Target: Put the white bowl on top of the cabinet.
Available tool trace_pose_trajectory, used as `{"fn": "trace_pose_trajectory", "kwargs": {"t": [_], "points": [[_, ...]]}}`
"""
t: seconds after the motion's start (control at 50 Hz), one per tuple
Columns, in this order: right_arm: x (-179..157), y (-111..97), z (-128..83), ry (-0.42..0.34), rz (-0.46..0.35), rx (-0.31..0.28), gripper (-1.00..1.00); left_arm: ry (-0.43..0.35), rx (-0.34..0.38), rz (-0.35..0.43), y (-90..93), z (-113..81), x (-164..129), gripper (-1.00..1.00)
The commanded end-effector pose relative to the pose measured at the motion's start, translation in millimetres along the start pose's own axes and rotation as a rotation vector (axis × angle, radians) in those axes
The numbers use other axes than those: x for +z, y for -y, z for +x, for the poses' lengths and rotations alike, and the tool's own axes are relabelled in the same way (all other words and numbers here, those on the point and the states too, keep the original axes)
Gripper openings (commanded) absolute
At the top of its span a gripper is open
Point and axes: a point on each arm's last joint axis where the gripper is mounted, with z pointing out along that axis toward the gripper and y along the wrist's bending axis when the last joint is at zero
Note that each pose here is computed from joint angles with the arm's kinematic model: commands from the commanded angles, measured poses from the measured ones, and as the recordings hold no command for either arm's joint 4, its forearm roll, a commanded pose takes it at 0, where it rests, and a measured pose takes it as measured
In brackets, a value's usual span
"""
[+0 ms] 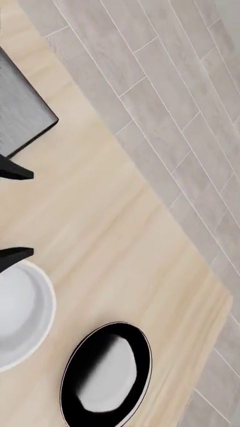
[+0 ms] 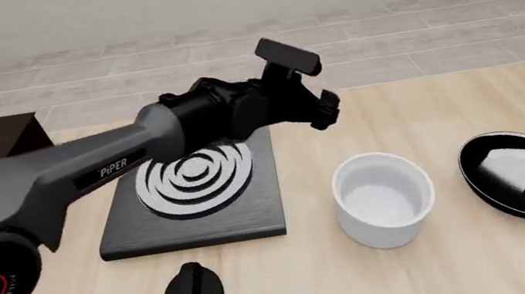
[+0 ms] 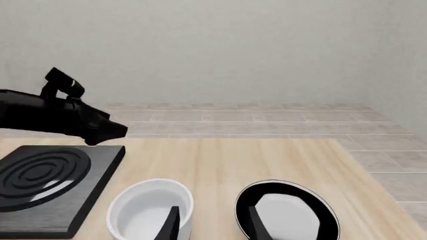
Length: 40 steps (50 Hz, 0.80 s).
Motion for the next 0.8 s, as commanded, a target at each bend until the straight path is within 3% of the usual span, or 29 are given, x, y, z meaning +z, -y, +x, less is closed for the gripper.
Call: {"fn": "trace_pose_trajectory", "kwargs": {"t": [0.02, 0.32, 0.58, 0.8], "points": [[0, 0, 0, 0.0, 0.0, 0.0, 1.0, -0.102, -0.018, 0.03, 15.4, 7.8, 26, 1.0], [0, 0, 0, 0.0, 0.0, 0.0, 1.0, -0.183, -0.117, 0.056, 37.2, 20.1, 51, 1.0], [0, 0, 0, 0.0, 0.0, 0.0, 1.0, -0.21, -0.125, 0.083, 57.9, 32.8, 59, 1.0], [0, 0, 0, 0.0, 0.0, 0.0, 1.0, -0.246, -0.142, 0.07, 52.7, 44.4, 70, 1.0]]}}
